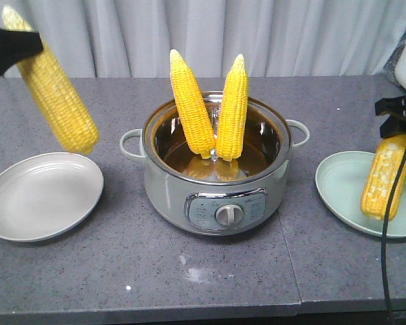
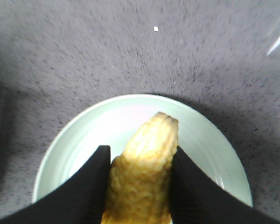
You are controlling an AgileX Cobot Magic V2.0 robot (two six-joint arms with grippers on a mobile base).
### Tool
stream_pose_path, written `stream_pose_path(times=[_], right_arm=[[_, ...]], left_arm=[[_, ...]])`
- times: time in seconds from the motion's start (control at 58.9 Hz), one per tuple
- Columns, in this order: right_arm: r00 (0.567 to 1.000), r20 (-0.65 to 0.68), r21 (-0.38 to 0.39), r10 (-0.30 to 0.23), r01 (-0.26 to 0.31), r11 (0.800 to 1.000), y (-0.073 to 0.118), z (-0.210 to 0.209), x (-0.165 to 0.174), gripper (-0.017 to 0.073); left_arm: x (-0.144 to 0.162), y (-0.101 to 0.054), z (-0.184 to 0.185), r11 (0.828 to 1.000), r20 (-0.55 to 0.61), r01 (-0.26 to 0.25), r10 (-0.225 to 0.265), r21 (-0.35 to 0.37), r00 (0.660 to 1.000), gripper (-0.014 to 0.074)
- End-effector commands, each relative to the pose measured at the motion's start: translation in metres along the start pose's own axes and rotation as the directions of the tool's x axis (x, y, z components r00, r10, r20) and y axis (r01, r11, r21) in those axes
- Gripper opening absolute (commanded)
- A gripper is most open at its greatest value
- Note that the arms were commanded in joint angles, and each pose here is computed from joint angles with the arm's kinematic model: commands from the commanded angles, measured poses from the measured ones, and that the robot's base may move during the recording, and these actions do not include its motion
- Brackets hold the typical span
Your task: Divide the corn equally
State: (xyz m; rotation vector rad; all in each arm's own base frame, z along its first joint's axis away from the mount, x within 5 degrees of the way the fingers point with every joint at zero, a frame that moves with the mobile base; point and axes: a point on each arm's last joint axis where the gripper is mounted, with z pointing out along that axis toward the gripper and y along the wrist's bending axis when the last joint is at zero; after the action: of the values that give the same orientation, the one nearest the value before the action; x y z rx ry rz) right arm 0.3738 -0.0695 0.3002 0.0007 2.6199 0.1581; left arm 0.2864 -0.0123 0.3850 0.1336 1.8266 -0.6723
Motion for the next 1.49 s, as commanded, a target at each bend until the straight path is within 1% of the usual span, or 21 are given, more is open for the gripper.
stream_pose_path(times=[0.0,0.068,0.153,0.238,0.306,0.39,0.475,0.526,0.56,0.628,0.662,0.73,0.849,0.951,1.052,1.12,1.171,1.273,1.358,1.426,1.477], right_arm=[[0.997,0.071,0.014,-0.014,0.013,1.000,-0.001,-0.006,-0.010,0.0005],[0.998,0.057,0.014,-0.010,0.009,1.000,-0.004,0.003,-0.010,0.0011],[0.999,0.035,0.013,-0.009,0.008,1.000,-0.007,0.016,-0.009,0.0020],[1.000,0.016,0.009,-0.011,0.011,1.000,-0.008,0.023,-0.008,0.0052],[0.999,0.012,0.006,-0.031,0.031,1.000,-0.009,0.025,-0.008,0.0102],[0.999,0.015,0.007,-0.035,0.035,0.999,-0.009,0.025,-0.008,0.0188],[0.999,0.022,0.011,-0.034,0.033,0.999,-0.009,0.025,-0.009,0.0302],[0.999,0.032,0.015,-0.031,0.031,0.999,-0.009,0.025,-0.010,0.0385],[0.999,0.035,0.017,-0.030,0.029,0.999,-0.010,0.025,-0.010,0.0435],[0.999,0.040,0.019,-0.027,0.027,0.999,-0.010,0.025,-0.010,0.0519],[0.999,0.042,0.020,-0.028,0.027,0.999,-0.010,0.025,-0.010,0.0552],[0.999,0.042,0.021,-0.025,0.024,0.999,-0.010,0.025,-0.010,0.0596],[0.999,0.046,0.022,-0.024,0.023,0.999,-0.010,0.024,-0.011,0.0600],[0.998,0.065,0.022,-0.027,0.026,0.999,-0.009,0.017,-0.018,0.0584],[0.995,0.094,0.016,-0.019,0.018,1.000,-0.007,0.001,-0.030,0.0575],[0.994,0.109,0.008,-0.010,0.009,1.000,-0.004,-0.011,-0.038,0.0573],[0.992,0.124,-0.003,-0.009,0.010,1.000,-0.002,-0.020,-0.043,0.0573],[0.986,0.167,-0.056,-0.003,0.012,0.998,0.006,-0.041,-0.056,0.0573],[0.978,0.209,-0.109,0.002,0.022,0.994,0.014,-0.059,-0.065,0.0569],[0.969,0.246,-0.162,0.009,0.032,0.986,0.021,-0.074,-0.071,0.0564],[0.962,0.274,-0.209,0.012,0.047,0.977,0.028,-0.085,-0.075,0.0561]], left_arm=[[0.008,0.009,-0.005,0.996,0.019,0.027,-0.025,-0.083,0.999,-0.0008],[0.018,0.015,-0.004,0.992,0.005,0.049,-0.049,-0.115,0.999,-0.0008],[0.025,0.020,-0.004,0.987,0.001,0.062,-0.063,-0.147,0.998,-0.0008],[0.024,0.024,-0.004,0.981,0.018,0.064,-0.062,-0.182,0.998,-0.0008],[0.024,0.025,-0.004,0.979,0.025,0.064,-0.061,-0.194,0.998,-0.0008],[0.024,0.025,-0.004,0.979,0.023,0.065,-0.061,-0.193,0.998,-0.0008],[0.024,0.025,-0.004,0.979,0.024,0.062,-0.059,-0.194,0.998,-0.0008],[0.024,0.026,-0.004,0.979,0.022,0.039,-0.035,-0.200,0.999,-0.0008],[0.023,0.026,-0.005,0.979,0.018,0.012,-0.009,-0.204,1.000,-0.0007],[0.023,0.027,-0.005,0.978,0.011,-0.027,0.030,-0.208,0.999,-0.0006],[0.023,0.027,-0.005,0.977,0.010,-0.037,0.040,-0.210,0.999,-0.0006],[0.026,0.029,-0.004,0.976,0.002,-0.033,0.034,-0.213,0.999,-0.0003],[0.038,0.035,0.000,0.974,-0.028,-0.013,0.006,-0.228,1.000,0.0000],[0.050,0.042,0.001,0.966,-0.050,0.006,-0.019,-0.259,0.999,0.0004],[0.057,0.044,0.001,0.965,-0.064,0.025,-0.044,-0.263,0.997,0.0008],[0.057,0.044,0.002,0.965,-0.065,0.032,-0.050,-0.260,0.997,0.0015],[0.057,0.044,0.002,0.964,-0.060,0.051,-0.069,-0.261,0.996,0.0023],[0.057,0.044,0.002,0.962,-0.056,0.052,-0.070,-0.269,0.996,0.0037],[0.060,0.048,0.005,0.961,-0.069,0.060,-0.081,-0.271,0.994,0.0048],[0.065,0.052,0.010,0.962,-0.092,0.071,-0.098,-0.263,0.991,0.0058],[0.069,0.055,0.013,0.963,-0.109,0.080,-0.111,-0.258,0.988,0.0064]])
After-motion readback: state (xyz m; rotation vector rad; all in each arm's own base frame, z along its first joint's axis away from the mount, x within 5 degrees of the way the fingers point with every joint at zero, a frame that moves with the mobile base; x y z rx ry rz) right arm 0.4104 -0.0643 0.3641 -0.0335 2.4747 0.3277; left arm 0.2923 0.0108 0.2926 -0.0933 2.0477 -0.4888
